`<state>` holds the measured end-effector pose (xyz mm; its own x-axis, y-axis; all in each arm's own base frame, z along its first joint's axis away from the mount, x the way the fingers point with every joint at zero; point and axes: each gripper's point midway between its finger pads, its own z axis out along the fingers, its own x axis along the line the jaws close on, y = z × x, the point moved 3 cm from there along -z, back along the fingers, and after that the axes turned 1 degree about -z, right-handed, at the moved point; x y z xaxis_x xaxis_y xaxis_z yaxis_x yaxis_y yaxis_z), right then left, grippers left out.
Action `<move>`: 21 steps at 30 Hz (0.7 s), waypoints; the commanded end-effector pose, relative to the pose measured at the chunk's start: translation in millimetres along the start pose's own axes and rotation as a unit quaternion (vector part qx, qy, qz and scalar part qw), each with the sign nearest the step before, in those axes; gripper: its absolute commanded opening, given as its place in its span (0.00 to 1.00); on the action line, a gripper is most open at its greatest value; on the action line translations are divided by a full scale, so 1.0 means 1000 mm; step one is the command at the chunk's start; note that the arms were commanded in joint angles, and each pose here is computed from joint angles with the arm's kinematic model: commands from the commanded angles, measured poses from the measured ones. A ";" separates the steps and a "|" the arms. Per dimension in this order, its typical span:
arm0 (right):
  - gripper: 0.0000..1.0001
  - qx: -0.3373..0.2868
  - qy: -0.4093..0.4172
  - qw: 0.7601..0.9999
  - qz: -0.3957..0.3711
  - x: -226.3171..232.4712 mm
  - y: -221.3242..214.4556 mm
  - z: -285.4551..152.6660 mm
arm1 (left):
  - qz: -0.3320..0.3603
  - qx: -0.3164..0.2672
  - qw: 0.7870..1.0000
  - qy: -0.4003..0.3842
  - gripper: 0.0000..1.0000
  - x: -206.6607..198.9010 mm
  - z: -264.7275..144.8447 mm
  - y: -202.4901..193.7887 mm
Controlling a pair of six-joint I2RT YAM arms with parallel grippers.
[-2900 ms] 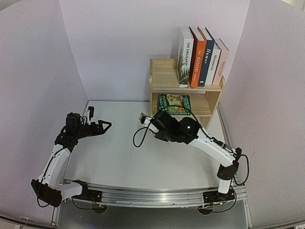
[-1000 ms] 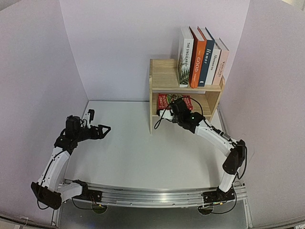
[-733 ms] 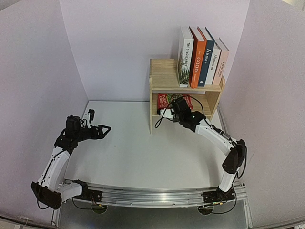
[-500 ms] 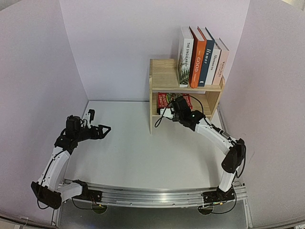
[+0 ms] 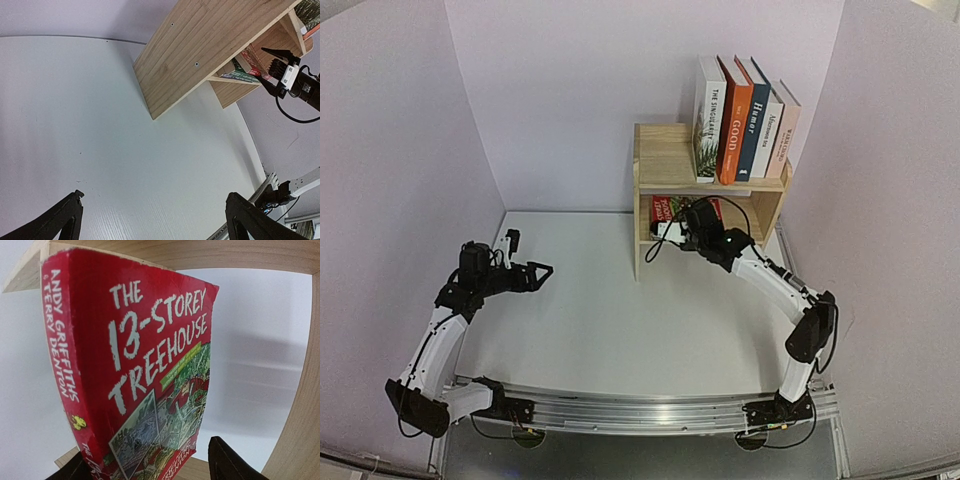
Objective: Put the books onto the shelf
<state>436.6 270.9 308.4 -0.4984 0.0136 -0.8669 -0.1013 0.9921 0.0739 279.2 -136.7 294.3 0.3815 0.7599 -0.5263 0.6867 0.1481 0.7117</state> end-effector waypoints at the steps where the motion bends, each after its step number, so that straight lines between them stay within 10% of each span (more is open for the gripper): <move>1: 0.72 -0.015 0.030 0.999 0.006 -0.002 -0.001 -0.015 | 0.007 0.003 1.000 -0.004 0.99 0.000 0.000 -0.001; 13: 0.90 -0.031 0.076 0.997 0.011 0.007 0.004 -0.019 | 0.007 0.010 1.000 -0.021 0.99 -0.003 0.003 -0.005; 21: 0.51 -0.048 0.058 0.997 0.030 -0.012 0.012 -0.022 | 0.007 0.012 1.000 -0.020 0.99 -0.002 0.001 -0.008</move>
<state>418.5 273.4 317.0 -0.6139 0.0155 -0.7892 -0.1352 0.9830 0.1245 275.6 -140.3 287.7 0.3932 0.7417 -0.5434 0.7062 0.1349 0.6950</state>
